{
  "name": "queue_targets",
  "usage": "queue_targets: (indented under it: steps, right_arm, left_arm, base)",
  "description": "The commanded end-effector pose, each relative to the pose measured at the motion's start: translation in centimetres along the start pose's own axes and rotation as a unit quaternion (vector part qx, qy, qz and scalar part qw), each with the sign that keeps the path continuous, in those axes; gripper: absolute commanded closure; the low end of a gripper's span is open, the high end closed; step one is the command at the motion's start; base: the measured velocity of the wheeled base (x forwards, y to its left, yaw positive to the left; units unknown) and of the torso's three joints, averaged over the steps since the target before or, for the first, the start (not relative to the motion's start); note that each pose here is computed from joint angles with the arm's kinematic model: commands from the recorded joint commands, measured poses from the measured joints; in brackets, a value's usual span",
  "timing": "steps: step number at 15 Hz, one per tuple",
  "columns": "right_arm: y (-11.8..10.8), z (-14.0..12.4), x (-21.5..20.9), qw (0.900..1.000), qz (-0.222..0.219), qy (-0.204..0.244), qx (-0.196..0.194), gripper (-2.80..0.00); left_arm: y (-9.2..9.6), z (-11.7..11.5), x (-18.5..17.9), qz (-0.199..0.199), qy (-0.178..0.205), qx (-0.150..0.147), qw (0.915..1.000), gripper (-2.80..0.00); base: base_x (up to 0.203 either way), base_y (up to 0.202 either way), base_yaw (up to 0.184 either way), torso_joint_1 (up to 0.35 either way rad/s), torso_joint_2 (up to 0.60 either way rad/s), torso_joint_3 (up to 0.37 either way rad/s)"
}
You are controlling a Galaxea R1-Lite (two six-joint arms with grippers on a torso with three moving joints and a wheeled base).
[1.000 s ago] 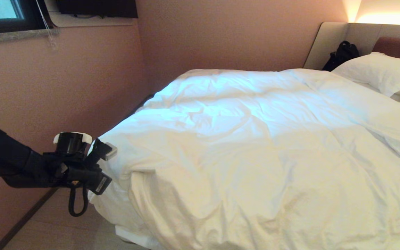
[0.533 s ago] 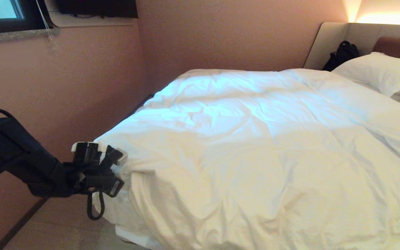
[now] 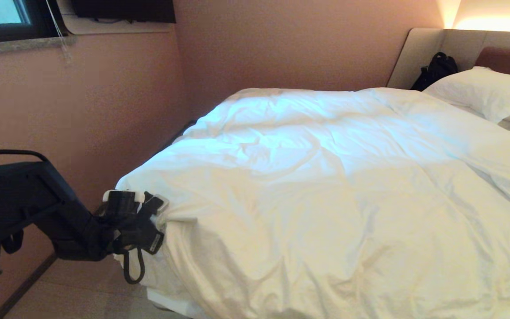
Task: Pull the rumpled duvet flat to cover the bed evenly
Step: Flatten the corners of the folded blanket
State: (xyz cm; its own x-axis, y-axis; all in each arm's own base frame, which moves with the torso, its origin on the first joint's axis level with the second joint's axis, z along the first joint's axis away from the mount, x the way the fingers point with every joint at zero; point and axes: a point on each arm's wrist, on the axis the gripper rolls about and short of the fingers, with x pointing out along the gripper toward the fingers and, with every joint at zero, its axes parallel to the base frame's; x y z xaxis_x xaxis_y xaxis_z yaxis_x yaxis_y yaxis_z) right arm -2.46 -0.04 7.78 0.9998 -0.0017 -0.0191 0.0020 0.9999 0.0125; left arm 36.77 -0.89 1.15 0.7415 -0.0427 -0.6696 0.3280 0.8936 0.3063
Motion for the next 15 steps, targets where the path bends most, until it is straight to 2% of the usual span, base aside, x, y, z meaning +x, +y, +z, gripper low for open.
queue_targets:
  steps: [1, 3, 4, 7, 9, 10, 13, 15]
  right_arm:
    - [0.0, 0.0, 0.0, 1.000, 0.000, 0.000, 0.000, 0.00]
    - [0.0, 0.0, 0.0, 1.000, 0.000, 0.000, 0.000, 0.00]
    - [0.0, 0.0, 0.0, 1.000, 0.000, 0.000, 0.000, 0.00]
    - [0.0, 0.0, 0.0, 1.000, 0.000, 0.000, 0.000, 0.00]
    - [0.0, 0.0, 0.0, 1.000, 0.000, 0.000, 0.000, 0.00]
    - [0.0, 0.0, 0.0, 1.000, 0.000, 0.000, 0.000, 0.00]
    - [0.0, 0.0, 0.0, 1.000, 0.000, 0.000, 0.000, 0.00]
    - [0.0, 0.0, 0.0, 1.000, 0.000, 0.000, 0.000, 0.00]
  left_arm:
    - [-0.4, -0.3, 0.4, -0.005, 0.006, 0.003, 1.0000, 0.00]
    - [-0.5, -0.3, 0.4, -0.007, 0.005, 0.002, 1.0000, 0.00]
    - [-0.5, -0.3, 0.4, -0.007, 0.005, 0.002, 1.0000, -2.80]
    - [-0.5, -0.1, 0.4, -0.008, -0.001, -0.011, 0.9999, -2.80]
    - [-0.6, 0.8, 0.6, 0.002, -0.040, -0.041, 0.9984, -2.80]
    - [-0.7, 0.9, 0.8, 0.004, -0.050, -0.049, 0.9975, -2.80]
    - [-1.3, 1.5, 1.5, 0.016, -0.113, -0.069, 0.9911, -2.80]
    - [-1.7, 2.1, 1.5, 0.013, -0.131, -0.086, 0.9876, -2.80]
  base:
    - [0.000, 0.000, 0.000, 0.000, 0.00, 0.000]
    - [0.000, 0.000, 0.000, 0.000, 0.00, 0.000]
    - [0.000, 0.000, 0.000, 0.000, 0.00, 0.000]
    - [0.000, 0.000, 0.000, 0.000, 0.00, 0.000]
    - [0.000, 0.000, 0.000, 0.000, 0.00, 0.000]
    - [0.000, 0.000, 0.000, 0.000, 0.00, 0.000]
    - [0.000, 0.000, 0.000, 0.000, 0.00, 0.000]
    - [0.000, 0.000, 0.000, 0.000, 0.00, 0.000]
